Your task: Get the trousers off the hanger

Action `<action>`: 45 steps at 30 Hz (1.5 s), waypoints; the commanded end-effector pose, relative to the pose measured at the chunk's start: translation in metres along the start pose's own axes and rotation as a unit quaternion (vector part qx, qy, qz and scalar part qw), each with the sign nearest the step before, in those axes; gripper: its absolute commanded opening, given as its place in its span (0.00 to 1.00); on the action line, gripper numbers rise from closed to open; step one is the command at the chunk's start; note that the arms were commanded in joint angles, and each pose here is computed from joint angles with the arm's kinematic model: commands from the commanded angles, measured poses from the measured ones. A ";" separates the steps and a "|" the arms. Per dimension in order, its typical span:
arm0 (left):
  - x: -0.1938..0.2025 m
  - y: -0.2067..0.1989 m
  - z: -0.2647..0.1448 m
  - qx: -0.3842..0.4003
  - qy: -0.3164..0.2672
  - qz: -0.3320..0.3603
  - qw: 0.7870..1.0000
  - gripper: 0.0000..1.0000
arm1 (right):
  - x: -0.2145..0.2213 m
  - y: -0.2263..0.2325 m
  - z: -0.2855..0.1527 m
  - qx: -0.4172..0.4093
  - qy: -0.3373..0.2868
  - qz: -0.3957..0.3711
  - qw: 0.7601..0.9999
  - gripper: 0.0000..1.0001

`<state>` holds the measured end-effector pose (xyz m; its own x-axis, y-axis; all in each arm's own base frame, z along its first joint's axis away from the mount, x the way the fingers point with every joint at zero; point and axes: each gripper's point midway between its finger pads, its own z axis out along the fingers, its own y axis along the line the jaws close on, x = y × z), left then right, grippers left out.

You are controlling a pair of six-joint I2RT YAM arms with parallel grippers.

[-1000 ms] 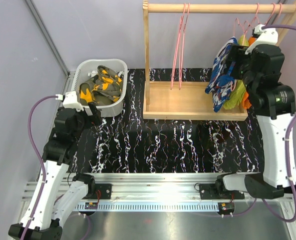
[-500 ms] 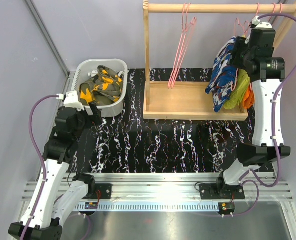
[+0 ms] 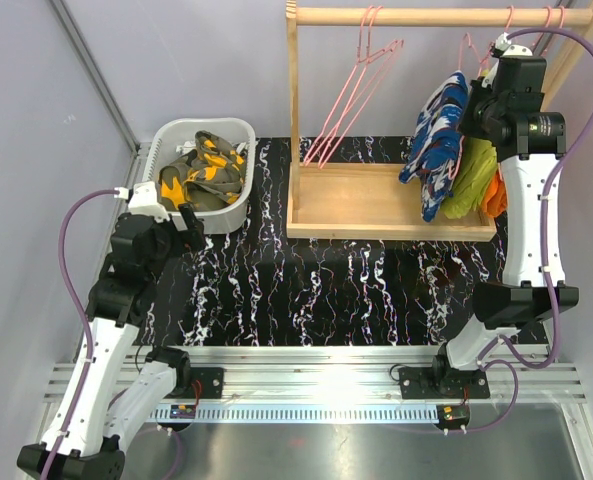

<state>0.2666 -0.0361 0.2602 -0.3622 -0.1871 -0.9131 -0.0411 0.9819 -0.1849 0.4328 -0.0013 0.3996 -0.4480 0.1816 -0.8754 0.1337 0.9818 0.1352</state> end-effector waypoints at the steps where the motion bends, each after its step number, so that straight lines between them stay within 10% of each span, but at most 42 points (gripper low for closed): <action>1: -0.007 -0.010 0.000 0.028 -0.009 0.001 1.000 0.99 | -0.045 0.017 -0.039 -0.044 -0.082 -0.004 0.996 0.00; 21: -0.021 -0.065 -0.023 0.167 -0.043 0.018 0.985 0.99 | -0.107 0.057 -0.121 -0.158 -0.195 -0.003 0.968 0.00; 45: -0.122 -0.247 -0.146 0.362 -0.196 0.175 0.894 0.99 | -0.021 0.084 -0.236 -0.298 -0.153 0.019 0.942 0.00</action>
<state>0.1765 -0.2411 0.4460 -0.0080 -0.0450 -0.9990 0.7531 0.6569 -0.0357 0.2801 0.0807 0.4871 -0.3455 0.2703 -0.8986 -0.2917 0.8793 0.3766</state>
